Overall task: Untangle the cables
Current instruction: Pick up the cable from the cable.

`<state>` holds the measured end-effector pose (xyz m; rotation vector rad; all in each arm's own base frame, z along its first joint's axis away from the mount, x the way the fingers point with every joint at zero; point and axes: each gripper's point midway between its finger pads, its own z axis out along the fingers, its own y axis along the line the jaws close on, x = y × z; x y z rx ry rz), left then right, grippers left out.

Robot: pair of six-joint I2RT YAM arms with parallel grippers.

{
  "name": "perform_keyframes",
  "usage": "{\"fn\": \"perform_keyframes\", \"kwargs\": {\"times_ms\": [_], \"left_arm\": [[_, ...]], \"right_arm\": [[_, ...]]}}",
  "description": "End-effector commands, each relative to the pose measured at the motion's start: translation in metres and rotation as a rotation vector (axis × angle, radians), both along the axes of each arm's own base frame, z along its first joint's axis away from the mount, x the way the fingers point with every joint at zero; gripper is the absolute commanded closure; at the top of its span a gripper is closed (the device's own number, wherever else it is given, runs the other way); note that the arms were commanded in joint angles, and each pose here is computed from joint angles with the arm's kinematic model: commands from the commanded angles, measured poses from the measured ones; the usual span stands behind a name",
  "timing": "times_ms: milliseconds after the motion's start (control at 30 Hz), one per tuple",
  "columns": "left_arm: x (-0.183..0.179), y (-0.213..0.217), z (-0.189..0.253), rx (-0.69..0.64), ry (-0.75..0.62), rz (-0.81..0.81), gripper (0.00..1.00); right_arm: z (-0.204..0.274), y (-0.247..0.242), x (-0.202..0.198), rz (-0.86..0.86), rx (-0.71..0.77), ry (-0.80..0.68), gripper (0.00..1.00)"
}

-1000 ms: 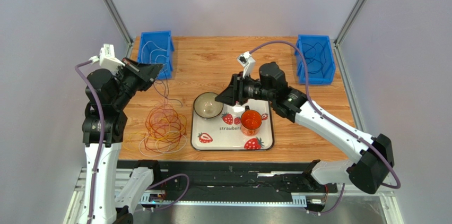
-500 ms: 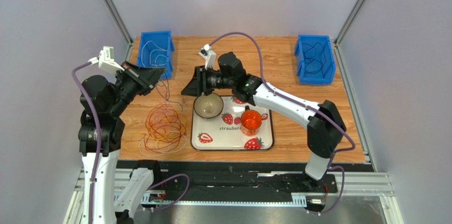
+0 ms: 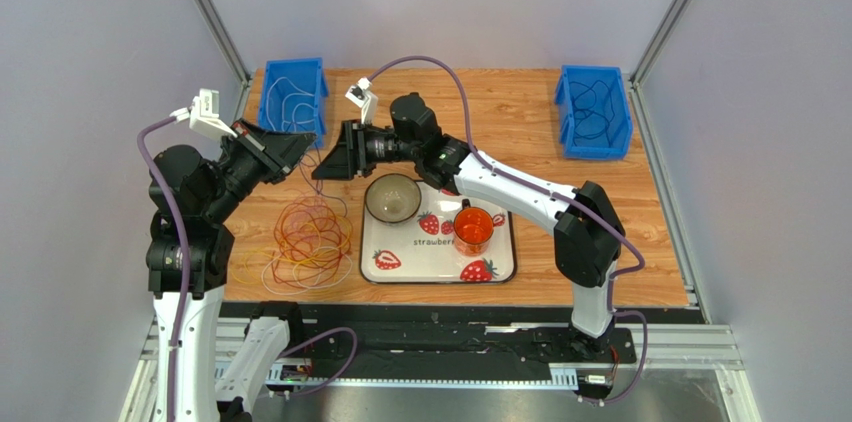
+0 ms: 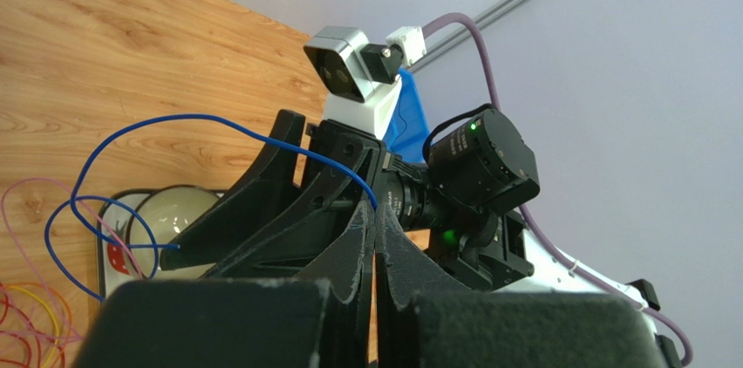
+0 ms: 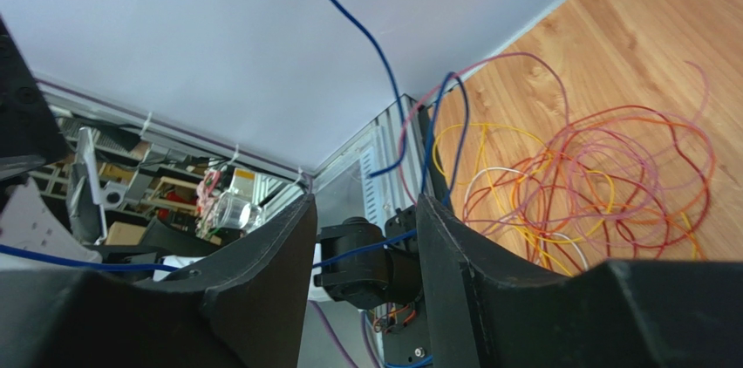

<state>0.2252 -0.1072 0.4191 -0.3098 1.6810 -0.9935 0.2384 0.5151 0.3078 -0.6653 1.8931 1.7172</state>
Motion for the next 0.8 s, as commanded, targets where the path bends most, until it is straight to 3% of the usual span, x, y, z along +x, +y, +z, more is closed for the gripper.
{"fn": "perform_keyframes", "kwargs": {"times_ms": [0,767], "left_arm": [[-0.005,-0.003,0.005,0.022,-0.034,-0.027,1.00],[-0.029,-0.018,0.031,0.011,-0.089,-0.140,1.00]], "right_arm": [[0.031,0.011,-0.015,0.084,0.093,-0.034,0.50],[-0.023,0.060,0.002,0.051,-0.002,0.021,0.49]]}}
